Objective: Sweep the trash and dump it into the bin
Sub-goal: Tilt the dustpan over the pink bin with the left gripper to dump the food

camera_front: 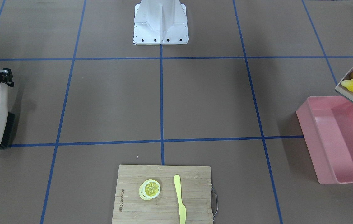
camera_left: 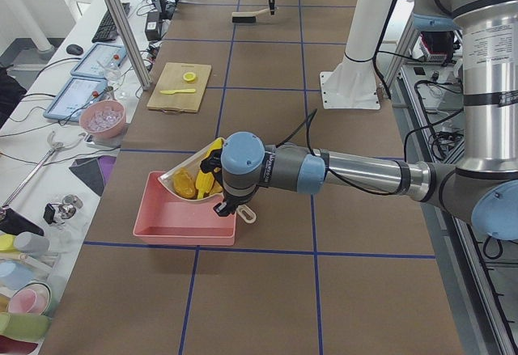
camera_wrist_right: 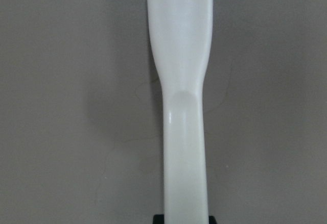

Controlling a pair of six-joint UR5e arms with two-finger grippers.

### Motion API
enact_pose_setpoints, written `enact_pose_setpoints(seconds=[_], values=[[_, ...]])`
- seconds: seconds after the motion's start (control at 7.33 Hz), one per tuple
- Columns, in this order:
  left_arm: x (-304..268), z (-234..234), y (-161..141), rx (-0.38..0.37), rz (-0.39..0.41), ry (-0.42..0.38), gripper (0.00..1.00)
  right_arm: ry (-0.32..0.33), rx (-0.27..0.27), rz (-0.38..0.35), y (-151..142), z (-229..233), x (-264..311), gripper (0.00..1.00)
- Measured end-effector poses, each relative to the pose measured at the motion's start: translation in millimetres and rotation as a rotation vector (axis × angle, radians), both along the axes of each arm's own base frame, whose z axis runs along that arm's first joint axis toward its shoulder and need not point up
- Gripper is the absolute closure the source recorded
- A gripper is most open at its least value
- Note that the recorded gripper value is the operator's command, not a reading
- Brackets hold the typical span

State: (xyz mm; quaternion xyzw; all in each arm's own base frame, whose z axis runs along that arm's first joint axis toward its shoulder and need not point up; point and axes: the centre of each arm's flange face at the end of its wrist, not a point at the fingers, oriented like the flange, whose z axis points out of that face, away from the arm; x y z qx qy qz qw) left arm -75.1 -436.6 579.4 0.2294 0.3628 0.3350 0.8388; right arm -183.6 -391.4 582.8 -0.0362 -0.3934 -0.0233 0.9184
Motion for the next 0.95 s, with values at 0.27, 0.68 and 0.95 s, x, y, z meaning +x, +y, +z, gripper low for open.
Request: enact_pose_setpoints(seconds=[0.27, 0.68, 0.95], values=[[-11, 14, 2, 0.001, -0.004, -0.106, 1.00, 0.001, -0.001, 0.000, -4, 2, -2, 1.00], [-13, 40, 5, -0.051, 0.027, -0.189, 1.00, 0.000, -0.001, 0.001, -8, 3, -5, 0.67], [-10, 39, -1, -0.037, 0.077, -0.235, 1.00, 0.002, -0.004, 0.001, -8, 3, -5, 0.40]])
